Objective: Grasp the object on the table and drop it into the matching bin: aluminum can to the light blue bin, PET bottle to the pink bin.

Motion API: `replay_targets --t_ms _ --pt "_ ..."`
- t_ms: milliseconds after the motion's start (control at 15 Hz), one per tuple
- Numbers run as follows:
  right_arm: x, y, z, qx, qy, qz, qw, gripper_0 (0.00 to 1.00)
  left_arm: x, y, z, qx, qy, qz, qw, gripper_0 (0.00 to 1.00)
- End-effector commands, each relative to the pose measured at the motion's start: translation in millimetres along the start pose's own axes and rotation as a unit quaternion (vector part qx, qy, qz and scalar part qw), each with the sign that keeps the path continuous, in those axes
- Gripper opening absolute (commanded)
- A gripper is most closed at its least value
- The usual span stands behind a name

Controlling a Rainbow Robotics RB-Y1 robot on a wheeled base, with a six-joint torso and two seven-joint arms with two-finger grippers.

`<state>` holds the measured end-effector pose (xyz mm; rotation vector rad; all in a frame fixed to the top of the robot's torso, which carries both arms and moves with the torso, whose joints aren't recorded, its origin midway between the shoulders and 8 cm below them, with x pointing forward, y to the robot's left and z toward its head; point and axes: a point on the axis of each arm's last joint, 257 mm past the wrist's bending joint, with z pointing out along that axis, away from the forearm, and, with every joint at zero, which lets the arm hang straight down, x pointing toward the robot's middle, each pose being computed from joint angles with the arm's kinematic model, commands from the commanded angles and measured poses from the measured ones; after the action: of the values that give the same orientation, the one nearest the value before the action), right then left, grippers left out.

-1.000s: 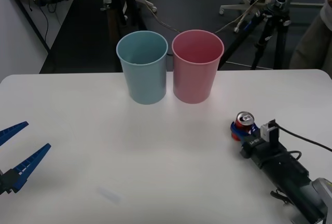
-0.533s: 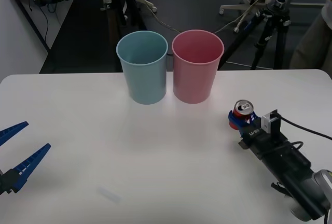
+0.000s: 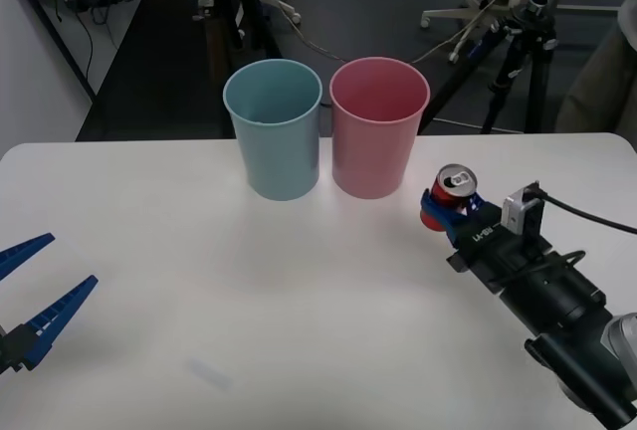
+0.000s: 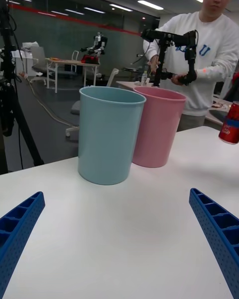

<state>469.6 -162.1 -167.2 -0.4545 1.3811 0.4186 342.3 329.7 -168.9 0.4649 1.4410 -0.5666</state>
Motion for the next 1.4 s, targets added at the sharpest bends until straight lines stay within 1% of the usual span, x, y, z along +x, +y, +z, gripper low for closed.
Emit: replay_targets --t_ms 67,200,333,400,467,533,733,1067,1200,1400 --pt "-31.2 21.9 8.4 -0.019 -0.012 0.021 0.9995 0.0 0.0 0.0 0.0 0.0 0.0 0.0 1.0 1.0" --pt "-48.8 32.8 15.7 -0.021 -0.015 0.033 0.9991 0.0 0.0 0.0 0.0 0.0 0.0 0.0 1.0 1.0" --pt "-68.7 48.6 27.5 -0.025 -0.024 0.043 0.9985 0.0 0.0 0.0 0.0 0.0 0.0 0.0 1.0 1.0" --pt "-75.1 53.7 34.4 -0.028 -0.028 0.045 0.9982 0.0 0.0 0.0 0.0 0.0 0.0 0.0 1.0 1.0" --pt "-84.7 58.6 44.4 -0.034 -0.034 0.04 0.998 0.0 0.0 0.0 0.0 0.0 0.0 0.0 1.0 1.0" --pt "-92.1 62.4 51.9 -0.039 -0.039 0.042 0.9976 0.0 0.0 0.0 0.0 0.0 0.0 0.0 1.0 1.0" --pt "-114.0 71.8 75.0 -0.045 -0.053 0.046 0.9965 0.0 0.0 0.0 0.0 0.0 0.0 0.0 1.0 1.0" --pt "-122.6 69.0 126.1 -0.037 -0.047 0.04 0.9974 0.0 0.0 0.0 0.0 0.0 0.0 0.0 1.0 1.0" --pt "-123.3 65.0 150.8 -0.028 -0.042 0.041 0.9979 0.0 0.0 0.0 0.0 0.0 0.0 0.0 1.0 1.0" --pt "-133.8 66.4 186.9 -0.02 -0.043 0.043 0.9979 0.0 0.0 0.0 0.0 0.0 0.0 0.0 1.0 1.0"
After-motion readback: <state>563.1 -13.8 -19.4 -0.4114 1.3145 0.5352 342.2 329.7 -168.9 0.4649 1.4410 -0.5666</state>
